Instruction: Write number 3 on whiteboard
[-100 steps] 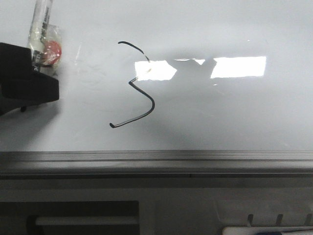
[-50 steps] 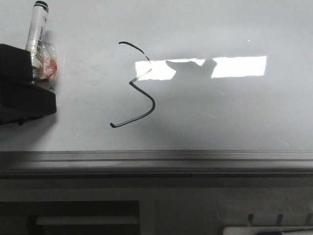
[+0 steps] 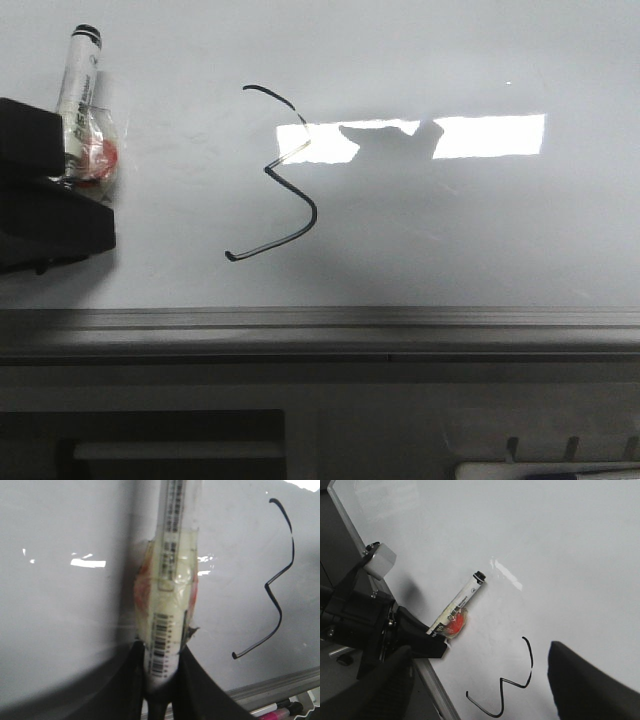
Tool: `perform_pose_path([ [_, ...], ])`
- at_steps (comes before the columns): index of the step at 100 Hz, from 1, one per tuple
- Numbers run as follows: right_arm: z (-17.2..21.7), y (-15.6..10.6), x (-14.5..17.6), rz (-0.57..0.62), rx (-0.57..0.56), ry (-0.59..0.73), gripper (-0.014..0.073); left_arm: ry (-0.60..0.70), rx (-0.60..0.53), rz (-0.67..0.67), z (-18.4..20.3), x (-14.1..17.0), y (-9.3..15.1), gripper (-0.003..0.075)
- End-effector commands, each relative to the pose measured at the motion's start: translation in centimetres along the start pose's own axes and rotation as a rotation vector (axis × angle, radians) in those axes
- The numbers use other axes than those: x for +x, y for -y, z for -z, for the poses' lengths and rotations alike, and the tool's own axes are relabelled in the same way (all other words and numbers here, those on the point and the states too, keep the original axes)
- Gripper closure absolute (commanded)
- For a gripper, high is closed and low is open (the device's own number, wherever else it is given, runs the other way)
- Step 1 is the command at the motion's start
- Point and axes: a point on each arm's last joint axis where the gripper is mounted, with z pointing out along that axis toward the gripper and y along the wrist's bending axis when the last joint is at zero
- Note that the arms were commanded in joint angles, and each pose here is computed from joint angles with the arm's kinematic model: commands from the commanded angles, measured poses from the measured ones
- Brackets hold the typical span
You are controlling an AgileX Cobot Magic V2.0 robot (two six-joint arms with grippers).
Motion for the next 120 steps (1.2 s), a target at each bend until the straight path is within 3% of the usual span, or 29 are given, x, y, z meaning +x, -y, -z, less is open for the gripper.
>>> perform_pose_path([
  [1,1.2,0.5,-1.7,0.003,0.038,0.111,0.0103,0.057,0.000,0.031,-0.1,-0.9,0.4,0.0737],
  [11,1.2,0.5,-1.7,0.003,0.038,0.111,0.0103,0.057,0.000,0.031,-0.1,-0.9,0.4,0.0686],
  [30,1.2,0.5,-1.7,0.003,0.038,0.111,0.0103,0.061,-0.001,0.031,-0.1,-1.0,0.4,0.0436],
  [37,1.2,0.5,-1.7,0.003,0.038,0.111,0.0103,0.062,0.000,0.030,-0.1,-1.0,0.4,0.0384],
  [63,1.2,0.5,-1.7,0.003,0.038,0.111,0.0103,0.076,0.006,0.026,0.1,-1.2,0.4,0.0363],
  [94,1.7,0.4,-1.7,0.004,0.036,0.110,0.0116,0.187,0.113,-0.051,2.9,-3.0,1.2,0.0364],
  [103,2.6,0.4,-1.9,0.017,0.046,0.132,0.0256,0.220,0.148,-0.074,4.0,-3.5,1.3,0.0376],
  [116,3.9,0.4,-1.8,0.046,0.066,0.160,0.0652,0.285,0.193,-0.071,5.7,-4.3,1.4,0.0466],
  [120,4.2,0.4,-1.7,0.048,0.071,0.174,0.0650,0.308,0.208,-0.066,6.3,-4.5,1.4,0.0521],
])
